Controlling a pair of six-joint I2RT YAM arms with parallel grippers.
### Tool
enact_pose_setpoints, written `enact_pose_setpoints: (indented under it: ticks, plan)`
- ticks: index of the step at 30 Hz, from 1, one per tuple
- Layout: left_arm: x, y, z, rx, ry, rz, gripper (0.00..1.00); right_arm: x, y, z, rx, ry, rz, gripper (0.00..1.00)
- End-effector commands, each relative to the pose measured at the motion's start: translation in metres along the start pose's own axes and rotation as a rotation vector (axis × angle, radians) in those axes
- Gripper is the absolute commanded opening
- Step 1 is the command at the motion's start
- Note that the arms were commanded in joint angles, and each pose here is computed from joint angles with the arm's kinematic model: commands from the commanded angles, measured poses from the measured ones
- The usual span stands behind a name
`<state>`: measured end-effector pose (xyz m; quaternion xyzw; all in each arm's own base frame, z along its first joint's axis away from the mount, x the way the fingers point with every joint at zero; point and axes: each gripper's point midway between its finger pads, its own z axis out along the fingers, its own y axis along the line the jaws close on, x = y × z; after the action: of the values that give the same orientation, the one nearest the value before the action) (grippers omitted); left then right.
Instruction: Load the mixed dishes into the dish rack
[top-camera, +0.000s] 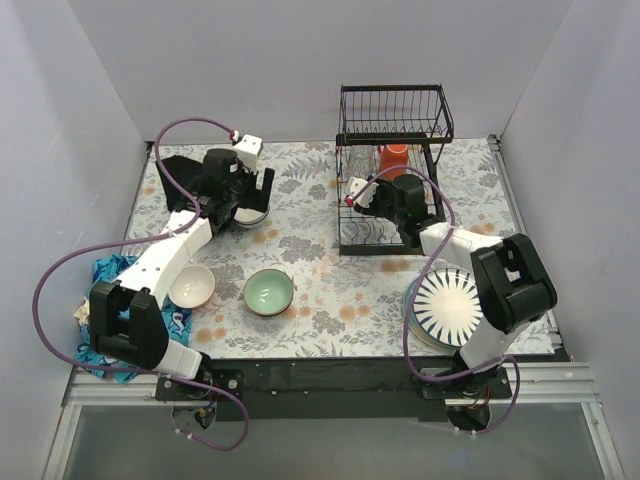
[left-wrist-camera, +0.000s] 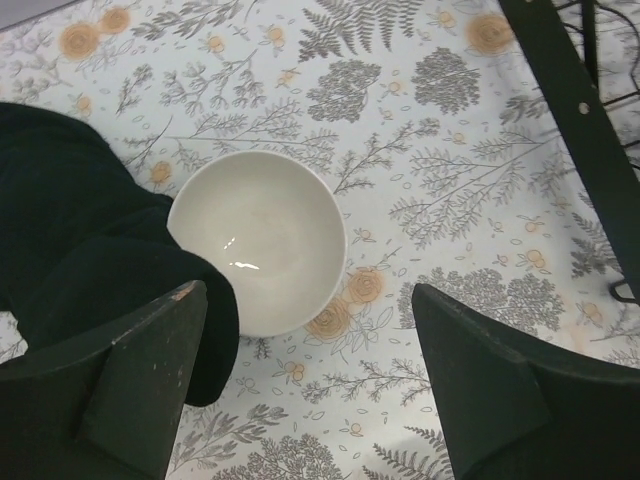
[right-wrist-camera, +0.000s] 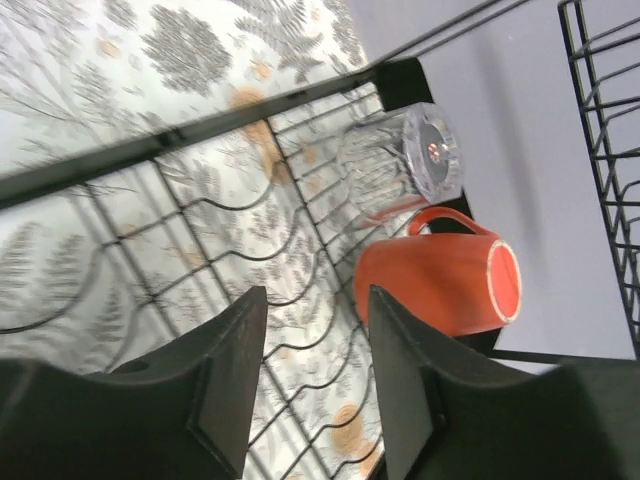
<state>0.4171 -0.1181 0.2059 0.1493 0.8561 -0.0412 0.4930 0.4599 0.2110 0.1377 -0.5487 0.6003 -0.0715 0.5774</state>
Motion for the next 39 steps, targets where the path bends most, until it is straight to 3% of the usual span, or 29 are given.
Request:
enact_pose_setpoints:
  ticks: [1, 3, 5, 6, 7, 16, 22, 29, 39]
  plan:
    - [-0.017, -0.014, -0.013, 0.108, -0.002, 0.069, 0.81, -0.028, 0.017, -0.024, -0.119, 0.002, 0.142, 0.55]
    - [-0.024, -0.013, 0.000, 0.112, 0.011, 0.098, 0.74, -0.038, 0.017, -0.033, -0.172, 0.027, 0.235, 0.56]
    - [-0.007, -0.015, 0.013, 0.126, 0.133, 0.093, 0.65, -0.046, 0.017, -0.039, -0.213, 0.044, 0.293, 0.56]
    - [-0.033, -0.013, 0.014, 0.122, 0.117, 0.080, 0.56, -0.047, 0.025, -0.048, -0.267, 0.077, 0.340, 0.57]
    - [0.004, -0.016, 0.032, 0.128, 0.280, 0.057, 0.54, -0.050, 0.025, -0.051, -0.278, 0.082, 0.358, 0.57]
    - [0.024, -0.022, 0.073, 0.102, 0.377, -0.058, 0.53, -0.047, 0.035, -0.080, -0.270, 0.124, 0.447, 0.57]
    - [0.045, -0.020, 0.090, 0.071, 0.441, -0.041, 0.53, -0.043, 0.039, -0.086, -0.266, 0.136, 0.448, 0.57]
    - [0.063, -0.013, 0.097, 0.008, 0.485, -0.011, 0.45, -0.042, 0.038, -0.084, -0.265, 0.139, 0.442, 0.57]
    - [0.054, -0.017, 0.092, 0.023, 0.466, -0.007, 0.04, -0.042, 0.038, -0.085, -0.258, 0.134, 0.442, 0.56]
